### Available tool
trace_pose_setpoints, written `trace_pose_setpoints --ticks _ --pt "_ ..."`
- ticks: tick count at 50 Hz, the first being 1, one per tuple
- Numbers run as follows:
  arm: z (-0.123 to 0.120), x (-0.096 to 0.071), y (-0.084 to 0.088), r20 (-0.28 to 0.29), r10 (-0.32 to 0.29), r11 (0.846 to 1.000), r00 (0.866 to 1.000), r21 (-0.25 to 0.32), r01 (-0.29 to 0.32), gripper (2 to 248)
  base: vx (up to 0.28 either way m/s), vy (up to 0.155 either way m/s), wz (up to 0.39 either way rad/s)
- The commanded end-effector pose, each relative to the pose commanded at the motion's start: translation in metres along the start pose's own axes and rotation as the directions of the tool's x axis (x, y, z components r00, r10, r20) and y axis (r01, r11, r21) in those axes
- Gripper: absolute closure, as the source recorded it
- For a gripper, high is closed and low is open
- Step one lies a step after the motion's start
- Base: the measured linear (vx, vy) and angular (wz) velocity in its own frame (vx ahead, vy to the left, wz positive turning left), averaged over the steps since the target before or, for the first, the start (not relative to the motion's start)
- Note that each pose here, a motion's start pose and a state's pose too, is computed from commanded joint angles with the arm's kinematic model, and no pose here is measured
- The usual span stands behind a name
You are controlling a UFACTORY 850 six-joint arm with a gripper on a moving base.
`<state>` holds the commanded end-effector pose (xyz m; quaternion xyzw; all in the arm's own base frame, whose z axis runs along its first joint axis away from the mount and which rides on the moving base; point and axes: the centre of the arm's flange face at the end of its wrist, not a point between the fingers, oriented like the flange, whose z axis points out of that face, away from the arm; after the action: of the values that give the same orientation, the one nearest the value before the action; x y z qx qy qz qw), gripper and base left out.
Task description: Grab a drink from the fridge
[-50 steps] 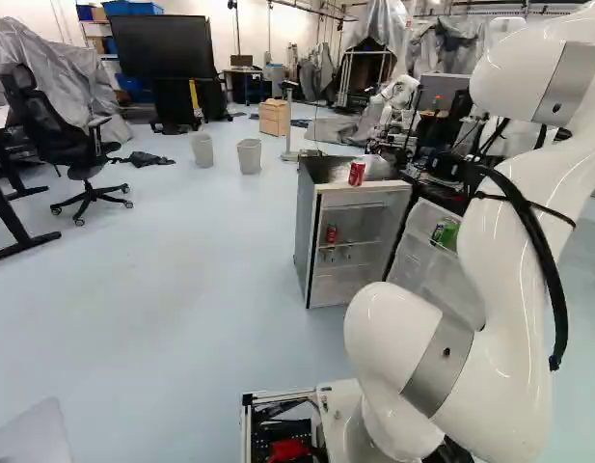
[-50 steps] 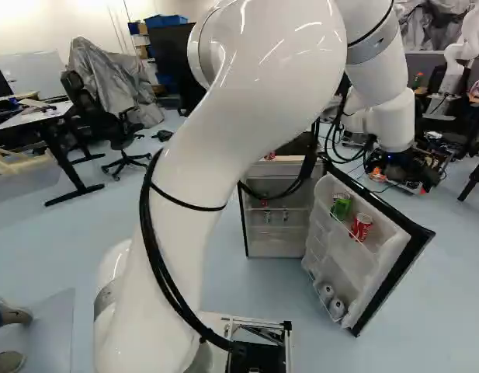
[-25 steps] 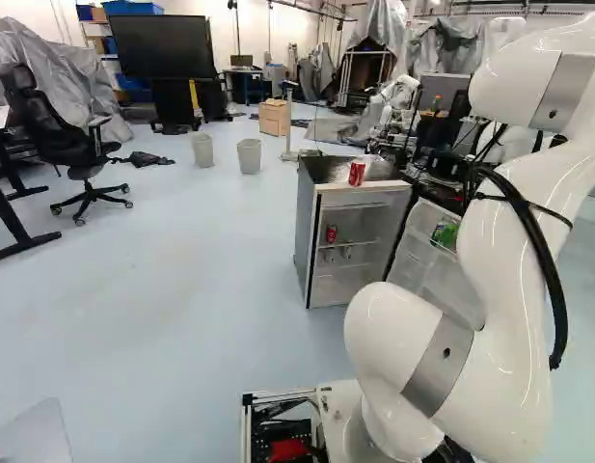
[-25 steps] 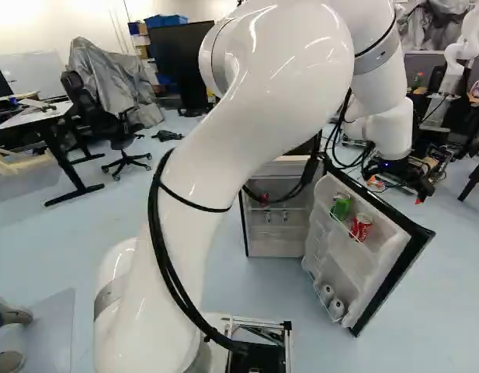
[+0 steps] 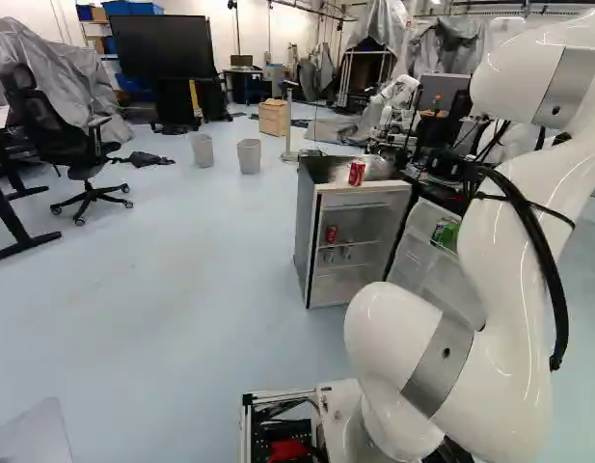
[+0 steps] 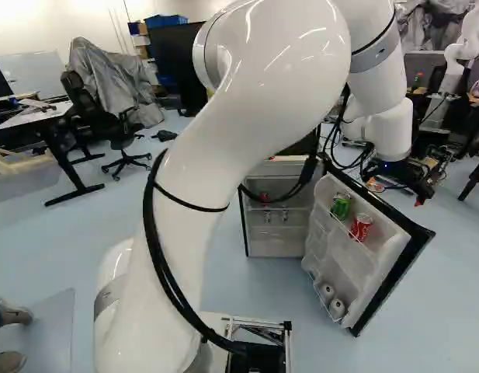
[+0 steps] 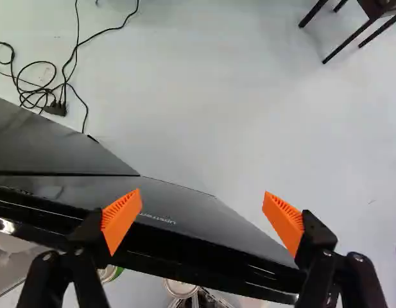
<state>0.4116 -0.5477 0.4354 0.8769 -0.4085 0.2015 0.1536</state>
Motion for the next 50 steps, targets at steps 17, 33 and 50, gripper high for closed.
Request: trace_pose_setpoints --ticks 17,33,50 --pt "-0.010 -0.015 -0.003 0.017 -0.005 1.000 1.000 0.003 0.005 3 0.000 0.000 0.000" --pt "-0.021 -0.031 -0.006 0.033 -0.011 1.000 0.999 0.007 0.011 3 0.000 0.000 0.000" --pt "-0.032 -0.048 -0.010 0.048 -0.018 1.000 0.999 0.011 0.018 3 0.000 0.000 0.000"
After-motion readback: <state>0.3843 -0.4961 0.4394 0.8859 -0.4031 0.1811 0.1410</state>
